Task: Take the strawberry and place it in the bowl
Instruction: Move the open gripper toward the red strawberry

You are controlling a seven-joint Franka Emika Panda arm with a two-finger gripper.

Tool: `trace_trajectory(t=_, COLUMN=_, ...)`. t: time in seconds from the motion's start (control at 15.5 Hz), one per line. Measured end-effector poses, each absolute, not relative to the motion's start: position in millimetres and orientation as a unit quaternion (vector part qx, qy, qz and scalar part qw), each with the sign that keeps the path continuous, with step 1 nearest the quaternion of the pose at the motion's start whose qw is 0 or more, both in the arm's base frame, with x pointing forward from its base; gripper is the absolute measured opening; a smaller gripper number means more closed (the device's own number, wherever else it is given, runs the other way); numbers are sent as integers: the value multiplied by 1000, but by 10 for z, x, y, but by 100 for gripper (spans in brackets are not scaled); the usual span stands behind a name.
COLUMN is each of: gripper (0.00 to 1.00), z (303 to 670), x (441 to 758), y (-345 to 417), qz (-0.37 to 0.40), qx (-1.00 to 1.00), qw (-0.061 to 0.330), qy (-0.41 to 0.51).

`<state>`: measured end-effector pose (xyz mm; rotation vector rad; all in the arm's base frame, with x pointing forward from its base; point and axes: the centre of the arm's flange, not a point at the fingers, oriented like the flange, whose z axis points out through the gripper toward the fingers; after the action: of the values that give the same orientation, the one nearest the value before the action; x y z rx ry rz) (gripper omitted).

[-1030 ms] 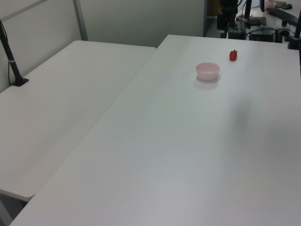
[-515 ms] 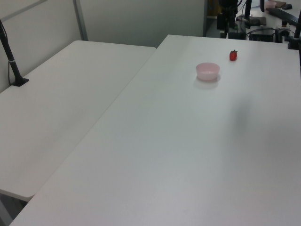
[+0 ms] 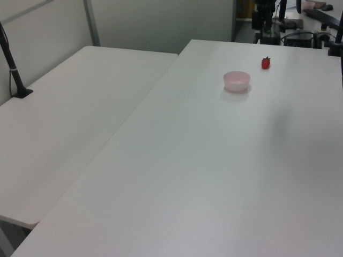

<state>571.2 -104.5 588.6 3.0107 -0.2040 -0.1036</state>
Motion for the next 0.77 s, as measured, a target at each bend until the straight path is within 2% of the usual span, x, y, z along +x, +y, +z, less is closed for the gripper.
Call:
trace_trajectory(t=0.45, gripper=100, z=5809, x=5483, y=-2249, qz=-21, qx=993, qw=50, qy=-105)
trace_trajectory(t=0.77, gripper=100, z=5216, x=5514, y=-3259, qz=17, qx=984, qw=52, qy=-168)
